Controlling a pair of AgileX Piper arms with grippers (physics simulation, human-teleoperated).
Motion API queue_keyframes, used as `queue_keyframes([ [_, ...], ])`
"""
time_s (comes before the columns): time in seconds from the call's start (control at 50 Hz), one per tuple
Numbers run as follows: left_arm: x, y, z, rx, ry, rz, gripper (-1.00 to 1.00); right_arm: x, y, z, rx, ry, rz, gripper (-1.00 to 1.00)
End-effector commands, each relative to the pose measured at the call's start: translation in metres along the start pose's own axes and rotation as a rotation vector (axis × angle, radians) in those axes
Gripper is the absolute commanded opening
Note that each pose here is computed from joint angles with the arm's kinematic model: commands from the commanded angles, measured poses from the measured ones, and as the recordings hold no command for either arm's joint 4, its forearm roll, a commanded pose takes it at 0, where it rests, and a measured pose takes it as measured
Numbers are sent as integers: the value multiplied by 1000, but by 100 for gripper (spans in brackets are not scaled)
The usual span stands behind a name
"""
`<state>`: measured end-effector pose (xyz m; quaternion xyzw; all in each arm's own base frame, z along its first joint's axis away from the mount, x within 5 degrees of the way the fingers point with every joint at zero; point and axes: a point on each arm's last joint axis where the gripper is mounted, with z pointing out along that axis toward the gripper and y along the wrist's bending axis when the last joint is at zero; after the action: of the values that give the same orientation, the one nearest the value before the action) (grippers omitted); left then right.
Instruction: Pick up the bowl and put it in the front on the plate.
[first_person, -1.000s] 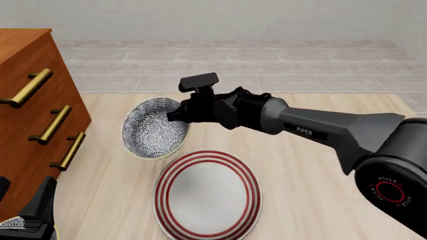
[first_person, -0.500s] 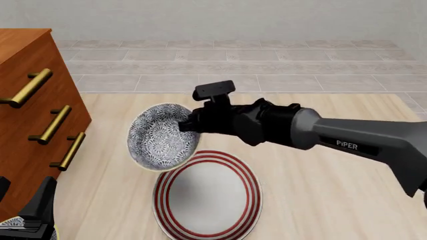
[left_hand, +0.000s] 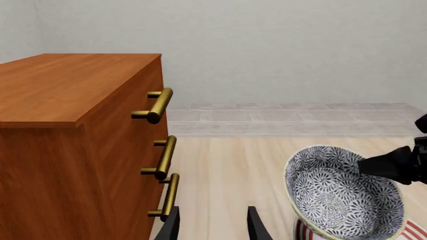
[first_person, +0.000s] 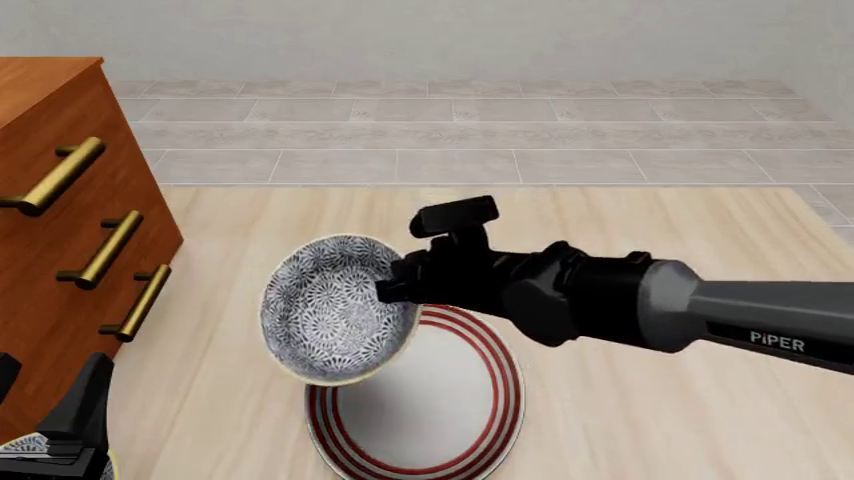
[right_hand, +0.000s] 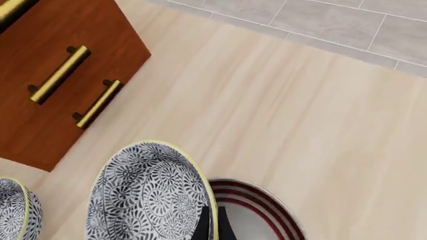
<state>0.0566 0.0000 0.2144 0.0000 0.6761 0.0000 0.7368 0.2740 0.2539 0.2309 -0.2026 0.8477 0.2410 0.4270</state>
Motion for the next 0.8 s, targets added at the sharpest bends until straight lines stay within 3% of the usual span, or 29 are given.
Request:
queue_keyframes([
  [0.02,0,0,0,0,0,0,100,17,-3,-12,-6,-8,65,-100],
  [0.8,0,0,0,0,0,0,100,67,-31,-12,38,17,158,-100],
])
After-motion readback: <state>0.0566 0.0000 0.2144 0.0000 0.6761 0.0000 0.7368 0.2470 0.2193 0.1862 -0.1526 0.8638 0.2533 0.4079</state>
